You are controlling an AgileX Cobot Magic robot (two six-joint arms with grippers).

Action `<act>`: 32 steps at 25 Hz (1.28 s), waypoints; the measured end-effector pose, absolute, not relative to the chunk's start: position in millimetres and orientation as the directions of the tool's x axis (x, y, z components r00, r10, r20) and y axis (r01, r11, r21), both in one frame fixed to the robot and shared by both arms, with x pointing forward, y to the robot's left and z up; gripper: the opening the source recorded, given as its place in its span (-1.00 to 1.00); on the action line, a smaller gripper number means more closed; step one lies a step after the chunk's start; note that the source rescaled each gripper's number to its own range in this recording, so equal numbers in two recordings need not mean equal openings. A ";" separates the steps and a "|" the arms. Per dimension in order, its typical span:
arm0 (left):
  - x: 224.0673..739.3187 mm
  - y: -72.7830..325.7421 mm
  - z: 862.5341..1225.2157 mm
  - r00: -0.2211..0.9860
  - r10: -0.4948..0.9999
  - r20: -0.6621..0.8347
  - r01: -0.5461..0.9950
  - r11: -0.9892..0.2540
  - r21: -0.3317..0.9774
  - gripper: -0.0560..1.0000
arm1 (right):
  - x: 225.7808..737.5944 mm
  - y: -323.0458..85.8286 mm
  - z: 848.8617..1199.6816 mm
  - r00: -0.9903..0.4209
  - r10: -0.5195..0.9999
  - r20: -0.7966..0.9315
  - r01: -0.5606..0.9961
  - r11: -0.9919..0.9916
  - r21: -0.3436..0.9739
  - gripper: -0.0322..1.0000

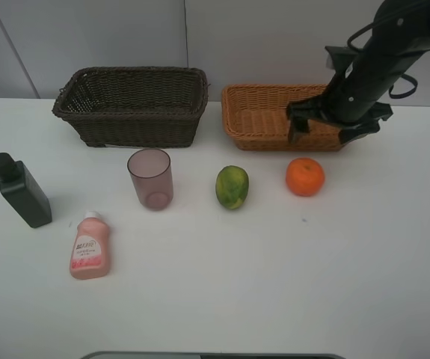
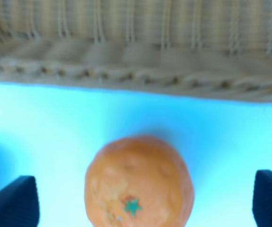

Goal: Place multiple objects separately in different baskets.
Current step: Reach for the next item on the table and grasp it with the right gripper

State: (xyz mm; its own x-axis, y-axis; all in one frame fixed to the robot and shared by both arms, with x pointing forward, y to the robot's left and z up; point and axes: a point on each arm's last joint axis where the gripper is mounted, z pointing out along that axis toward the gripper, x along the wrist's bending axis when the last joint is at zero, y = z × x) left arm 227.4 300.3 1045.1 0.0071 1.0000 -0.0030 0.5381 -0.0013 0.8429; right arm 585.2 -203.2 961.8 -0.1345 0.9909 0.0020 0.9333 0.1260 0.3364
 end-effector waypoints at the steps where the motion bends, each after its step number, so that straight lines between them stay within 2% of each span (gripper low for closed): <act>1: 227.4 300.3 1045.1 0.007 1.000 -0.003 0.538 -0.001 0.843 1.00 | 582.9 -202.9 957.6 -0.132 0.991 0.005 0.934 0.123 0.337 1.00; 12: 227.4 300.3 1045.1 0.007 1.000 -0.003 0.538 -0.001 0.843 1.00 | 574.4 -199.5 933.8 -0.070 0.997 0.038 0.919 0.050 0.390 1.00; 32: 227.4 300.3 1045.1 0.007 1.000 -0.003 0.538 -0.001 0.843 1.00 | 582.6 -196.7 883.9 -0.038 0.998 0.042 0.938 0.021 0.346 1.00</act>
State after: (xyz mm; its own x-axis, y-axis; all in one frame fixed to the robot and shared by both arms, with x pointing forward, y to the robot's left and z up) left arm 227.4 300.3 1045.1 0.0071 1.0000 -0.0030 0.5381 -0.0013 0.8429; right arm 582.6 -196.7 883.9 -0.0375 0.9984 0.0420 0.9382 0.0207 0.3456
